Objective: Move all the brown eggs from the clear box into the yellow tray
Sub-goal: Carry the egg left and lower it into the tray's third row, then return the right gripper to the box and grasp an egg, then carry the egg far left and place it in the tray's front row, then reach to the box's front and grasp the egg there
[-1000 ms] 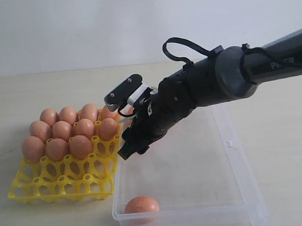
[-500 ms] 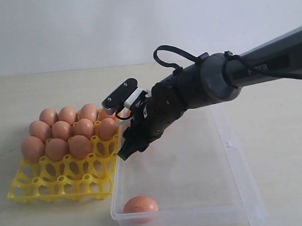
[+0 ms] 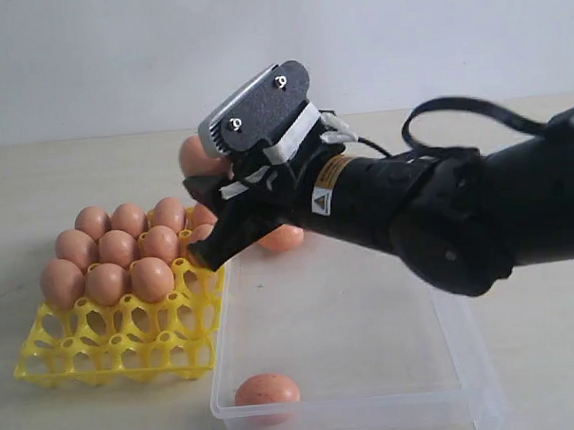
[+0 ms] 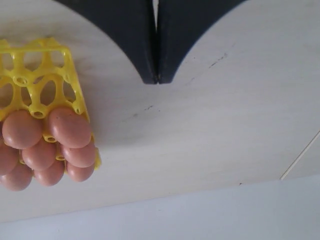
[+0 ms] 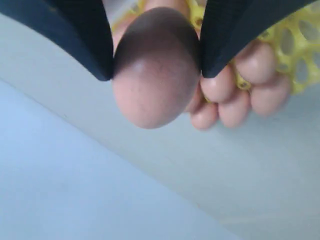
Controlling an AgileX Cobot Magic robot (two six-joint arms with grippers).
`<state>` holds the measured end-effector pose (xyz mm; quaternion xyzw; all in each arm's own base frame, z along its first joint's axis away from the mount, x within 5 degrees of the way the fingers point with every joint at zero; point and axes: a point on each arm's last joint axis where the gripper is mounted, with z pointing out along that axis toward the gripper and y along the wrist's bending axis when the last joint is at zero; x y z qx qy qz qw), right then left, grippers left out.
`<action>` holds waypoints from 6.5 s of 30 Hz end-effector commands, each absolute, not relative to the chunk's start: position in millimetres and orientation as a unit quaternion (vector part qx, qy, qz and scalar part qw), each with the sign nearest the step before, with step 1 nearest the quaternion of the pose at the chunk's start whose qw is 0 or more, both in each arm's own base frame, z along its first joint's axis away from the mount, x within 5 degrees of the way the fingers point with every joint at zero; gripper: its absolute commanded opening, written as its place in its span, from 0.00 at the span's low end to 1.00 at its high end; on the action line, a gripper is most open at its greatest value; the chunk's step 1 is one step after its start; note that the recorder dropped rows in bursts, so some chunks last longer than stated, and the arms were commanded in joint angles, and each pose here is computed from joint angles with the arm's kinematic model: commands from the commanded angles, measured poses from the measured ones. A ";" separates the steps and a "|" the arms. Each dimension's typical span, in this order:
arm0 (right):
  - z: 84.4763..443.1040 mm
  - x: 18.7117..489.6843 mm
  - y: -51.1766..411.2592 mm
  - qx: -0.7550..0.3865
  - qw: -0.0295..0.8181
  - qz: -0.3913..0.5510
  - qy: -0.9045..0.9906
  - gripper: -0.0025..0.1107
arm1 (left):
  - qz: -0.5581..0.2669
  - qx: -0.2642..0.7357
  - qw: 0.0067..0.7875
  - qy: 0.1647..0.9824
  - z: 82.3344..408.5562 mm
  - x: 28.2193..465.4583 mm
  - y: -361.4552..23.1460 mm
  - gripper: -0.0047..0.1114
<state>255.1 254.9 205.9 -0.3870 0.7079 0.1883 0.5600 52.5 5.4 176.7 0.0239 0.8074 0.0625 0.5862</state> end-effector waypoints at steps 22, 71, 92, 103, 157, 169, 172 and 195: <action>126.8 275.2 293.5 -0.331 0.501 0.263 0.755 0.33 | 0.059 0.024 0.594 0.802 179.2 52.4 5.0 0.04; 153.8 281.0 235.7 -0.058 0.270 0.206 0.939 0.56 | 0.059 0.024 0.594 0.802 179.2 52.4 5.0 0.04; 122.4 288.9 261.5 -0.077 0.246 0.196 0.946 0.56 | 0.059 0.024 0.594 0.802 179.2 52.4 5.0 0.04; 112.5 287.9 262.9 -0.127 0.192 0.151 0.961 0.03 | 0.059 0.024 0.594 0.802 179.2 52.4 5.0 0.04; 128.1 253.1 434.9 -0.399 0.445 0.321 0.735 0.47 | 0.059 0.024 0.594 0.802 179.2 52.4 5.0 0.04; 208.7 250.6 408.7 -0.446 0.443 0.224 0.745 0.52 | 0.059 0.024 0.594 0.802 179.2 52.4 5.0 0.04; 241.9 245.8 372.0 -0.441 0.369 0.133 0.807 0.51 | 0.059 0.024 0.594 0.802 179.2 52.4 5.0 0.04; 194.1 242.1 292.2 -0.576 0.018 0.084 0.813 0.46 | 0.059 0.024 0.594 0.802 179.2 52.4 5.0 0.04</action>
